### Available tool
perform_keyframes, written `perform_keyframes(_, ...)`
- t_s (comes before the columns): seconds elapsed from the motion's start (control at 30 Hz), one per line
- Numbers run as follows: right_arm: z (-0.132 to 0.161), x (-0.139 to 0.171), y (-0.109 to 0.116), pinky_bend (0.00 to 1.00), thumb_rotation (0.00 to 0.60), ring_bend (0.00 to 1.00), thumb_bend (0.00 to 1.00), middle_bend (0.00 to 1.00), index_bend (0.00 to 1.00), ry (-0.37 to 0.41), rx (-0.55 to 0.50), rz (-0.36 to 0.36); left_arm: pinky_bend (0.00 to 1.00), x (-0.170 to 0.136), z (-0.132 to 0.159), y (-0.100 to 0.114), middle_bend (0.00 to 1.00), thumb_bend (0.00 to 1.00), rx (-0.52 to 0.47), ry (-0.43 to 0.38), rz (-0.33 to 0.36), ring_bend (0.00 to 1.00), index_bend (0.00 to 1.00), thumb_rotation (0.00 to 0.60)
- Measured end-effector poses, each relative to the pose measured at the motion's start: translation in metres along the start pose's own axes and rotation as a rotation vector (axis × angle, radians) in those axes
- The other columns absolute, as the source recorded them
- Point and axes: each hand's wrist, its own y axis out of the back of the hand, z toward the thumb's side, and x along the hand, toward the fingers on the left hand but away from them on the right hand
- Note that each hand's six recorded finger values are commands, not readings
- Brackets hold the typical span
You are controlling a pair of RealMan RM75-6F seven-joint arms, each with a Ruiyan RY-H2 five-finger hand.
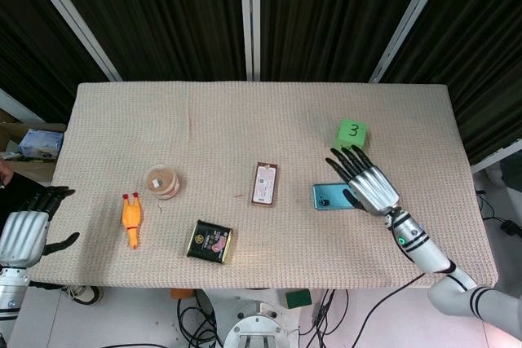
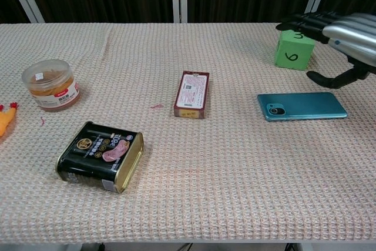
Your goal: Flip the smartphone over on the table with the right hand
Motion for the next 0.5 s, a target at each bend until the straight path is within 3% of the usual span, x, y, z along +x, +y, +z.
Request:
perform_keyframes(0.13,-0.019,0.054,0.007,0.0,0.457,0.0,0.43,0.0,0.0,-0.16,-0.041,-0.064,0.34,-0.001,-0.001,0.0,0.2,0.12,-0.002,-0.003,0.009,0.15,0.22,0.6)
perform_keyframes(0.27,-0.044,0.121,0.007,0.0,0.432,0.0,0.4,0.0,0.0,-0.39,-0.089,-0.09,0.33,-0.001,0.002,0.002,0.2,0.12,-0.003,-0.017,0.02,0.15,0.22,0.6)
perform_keyframes(0.37,-0.061,0.171,0.0,0.0,0.426,0.0,0.4,0.0,0.0,-0.564,-0.115,-0.063,0.33,-0.002,0.005,0.004,0.2,0.12,-0.002,-0.031,0.031,0.15,0.23,0.6)
perform_keyframes(0.43,-0.067,0.197,-0.002,0.0,0.426,0.0,0.4,0.0,0.0,-0.636,-0.119,-0.04,0.33,-0.002,0.006,0.005,0.2,0.12,0.001,-0.037,0.033,0.15,0.23,0.6)
perform_keyframes(0.5,-0.068,0.208,0.001,0.0,0.426,0.0,0.41,0.0,0.0,-0.653,-0.114,-0.032,0.33,-0.003,0.008,0.005,0.2,0.12,0.002,-0.042,0.034,0.15,0.22,0.6)
